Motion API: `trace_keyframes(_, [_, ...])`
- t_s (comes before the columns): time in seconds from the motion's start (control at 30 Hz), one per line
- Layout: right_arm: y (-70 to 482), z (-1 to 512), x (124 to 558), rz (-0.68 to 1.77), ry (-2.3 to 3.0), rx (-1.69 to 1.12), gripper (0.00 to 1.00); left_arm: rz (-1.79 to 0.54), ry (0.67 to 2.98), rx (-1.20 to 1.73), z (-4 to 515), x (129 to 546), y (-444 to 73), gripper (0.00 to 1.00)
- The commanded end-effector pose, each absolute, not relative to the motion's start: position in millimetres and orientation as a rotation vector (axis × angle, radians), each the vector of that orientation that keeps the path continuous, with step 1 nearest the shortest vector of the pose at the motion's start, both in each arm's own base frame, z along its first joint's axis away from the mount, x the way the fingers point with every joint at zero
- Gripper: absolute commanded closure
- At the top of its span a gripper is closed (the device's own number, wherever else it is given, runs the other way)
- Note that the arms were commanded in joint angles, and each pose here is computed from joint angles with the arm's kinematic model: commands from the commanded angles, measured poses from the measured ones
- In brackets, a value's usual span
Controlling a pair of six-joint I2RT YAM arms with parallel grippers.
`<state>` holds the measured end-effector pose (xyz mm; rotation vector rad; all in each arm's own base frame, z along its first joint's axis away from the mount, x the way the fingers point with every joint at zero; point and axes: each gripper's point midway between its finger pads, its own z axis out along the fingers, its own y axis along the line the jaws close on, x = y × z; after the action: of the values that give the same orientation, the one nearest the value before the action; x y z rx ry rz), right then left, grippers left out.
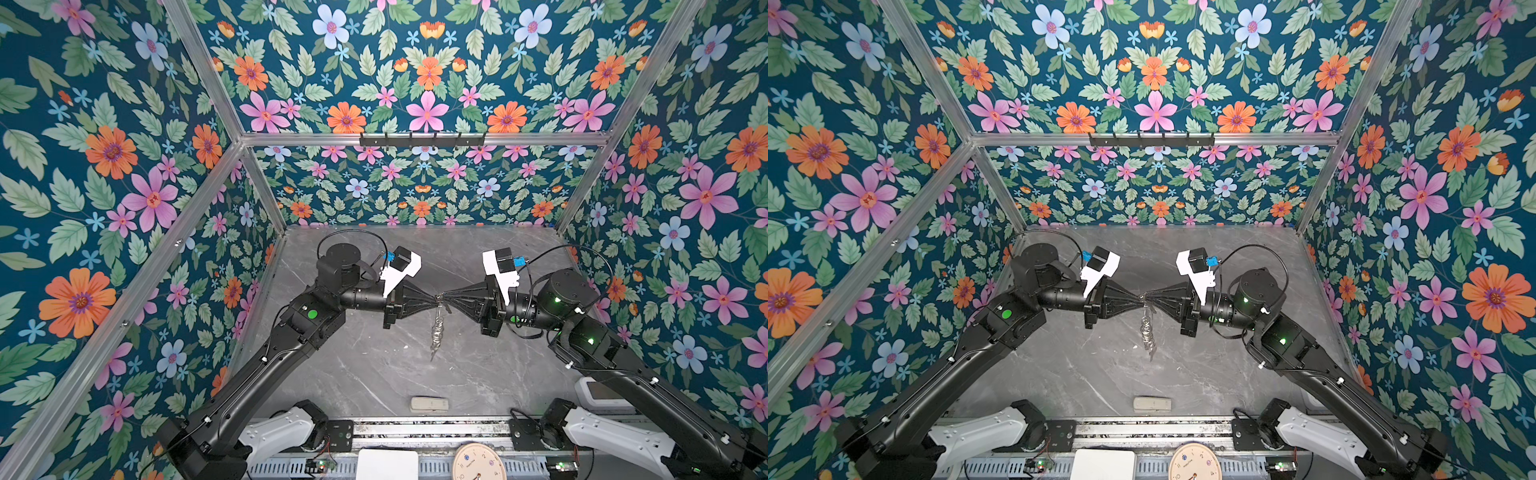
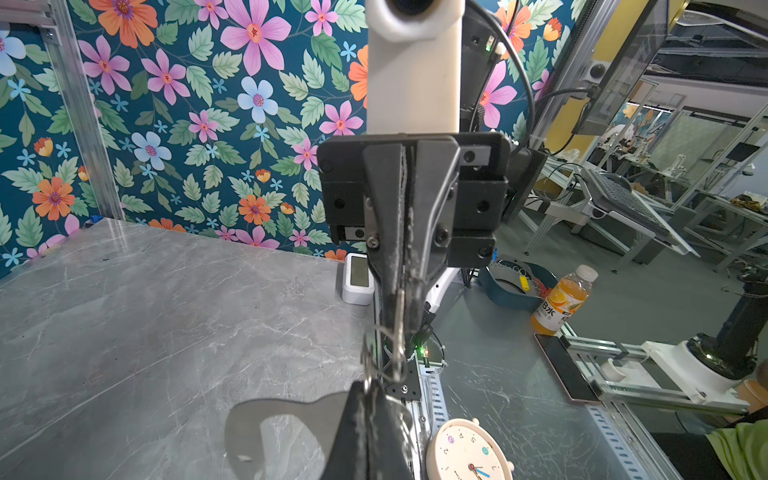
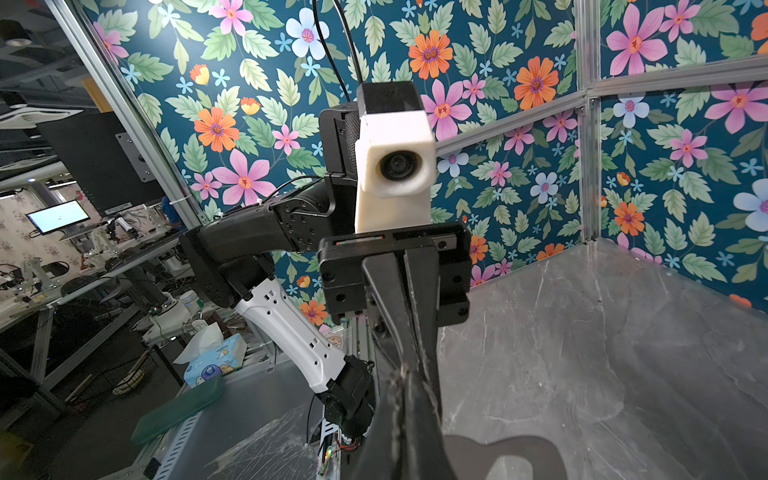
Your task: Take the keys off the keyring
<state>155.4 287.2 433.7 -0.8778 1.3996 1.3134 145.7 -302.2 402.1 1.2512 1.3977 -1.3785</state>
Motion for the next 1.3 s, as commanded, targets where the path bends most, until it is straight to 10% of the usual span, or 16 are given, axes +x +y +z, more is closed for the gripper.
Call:
trace_keyframes(0.0, [284.3,452.8,148.6,1.322,1.313,-0.883,1.00,-1.371,1.401,1.237,403.8,147.6,-301.9,1.00])
trace_keyframes(1.27, [266.1,427.5,132.2,1.318,1.347,-0.872,1.00,-1.281,1.325,1.133,434.3,146.2,-286.5,1.00])
